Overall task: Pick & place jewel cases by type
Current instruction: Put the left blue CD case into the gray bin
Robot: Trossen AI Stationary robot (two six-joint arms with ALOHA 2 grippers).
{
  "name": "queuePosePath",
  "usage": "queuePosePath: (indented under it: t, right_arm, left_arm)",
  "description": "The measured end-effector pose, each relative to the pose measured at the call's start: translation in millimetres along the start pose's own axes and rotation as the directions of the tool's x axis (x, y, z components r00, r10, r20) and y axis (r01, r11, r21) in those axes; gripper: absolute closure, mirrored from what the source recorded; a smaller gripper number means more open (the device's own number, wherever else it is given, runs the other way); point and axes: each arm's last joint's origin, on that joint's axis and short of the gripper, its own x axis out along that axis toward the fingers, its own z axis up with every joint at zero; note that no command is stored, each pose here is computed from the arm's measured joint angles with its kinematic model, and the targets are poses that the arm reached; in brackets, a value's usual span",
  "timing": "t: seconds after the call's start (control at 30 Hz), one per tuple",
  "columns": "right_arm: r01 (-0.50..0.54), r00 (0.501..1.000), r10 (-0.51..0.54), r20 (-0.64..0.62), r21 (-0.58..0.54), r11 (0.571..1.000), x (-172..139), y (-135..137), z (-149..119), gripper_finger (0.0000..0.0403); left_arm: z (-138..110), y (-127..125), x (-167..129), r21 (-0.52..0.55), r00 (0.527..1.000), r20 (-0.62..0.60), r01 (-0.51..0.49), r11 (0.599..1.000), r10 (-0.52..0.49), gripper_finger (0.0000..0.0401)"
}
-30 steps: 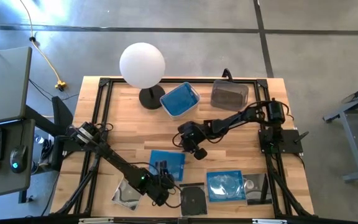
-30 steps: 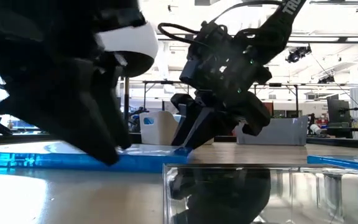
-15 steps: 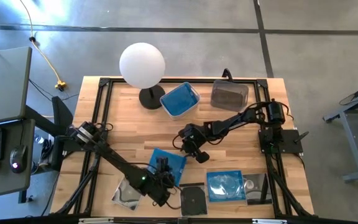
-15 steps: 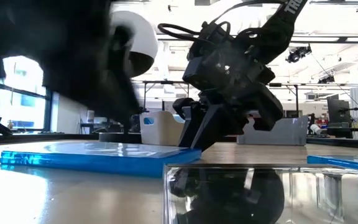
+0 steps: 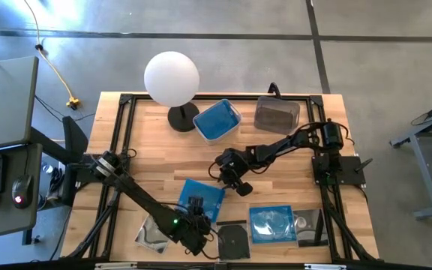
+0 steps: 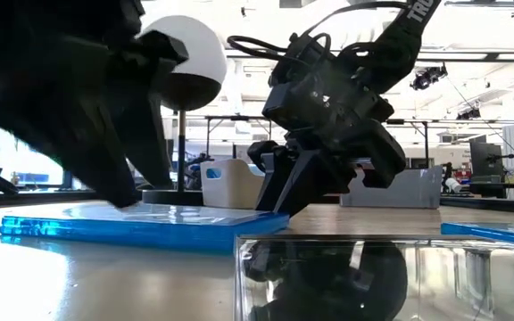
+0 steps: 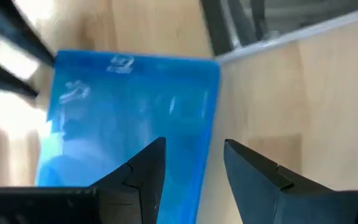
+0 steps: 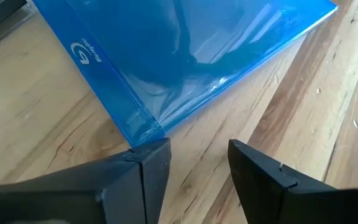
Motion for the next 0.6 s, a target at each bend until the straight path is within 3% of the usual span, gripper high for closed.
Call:
queuePosePath:
  t: [0.1,0.27,0.6]
  right_arm:
    - [0.007,1.0,-0.007,0.007,-0.004,1.0,0,0,1,0.0245]
    - [0.007,1.0,-0.007,0.022,-0.006,1.0,0,-1,2,0.0245]
    - [-0.074,0.995,0.071,0.068,0.036,0.997,1,1,3,0.0245]
  left_arm:
    - [-5,-4,6,0.022,0.999,-0.031,-0.014,1.0,0.015,0.0242]
    - [-10,-5,11,0.06,0.991,-0.028,-0.128,0.99,0.13,0.0242]
    - [-13,1,11,0.16,0.978,-0.05,-0.191,0.969,0.201,0.0242]
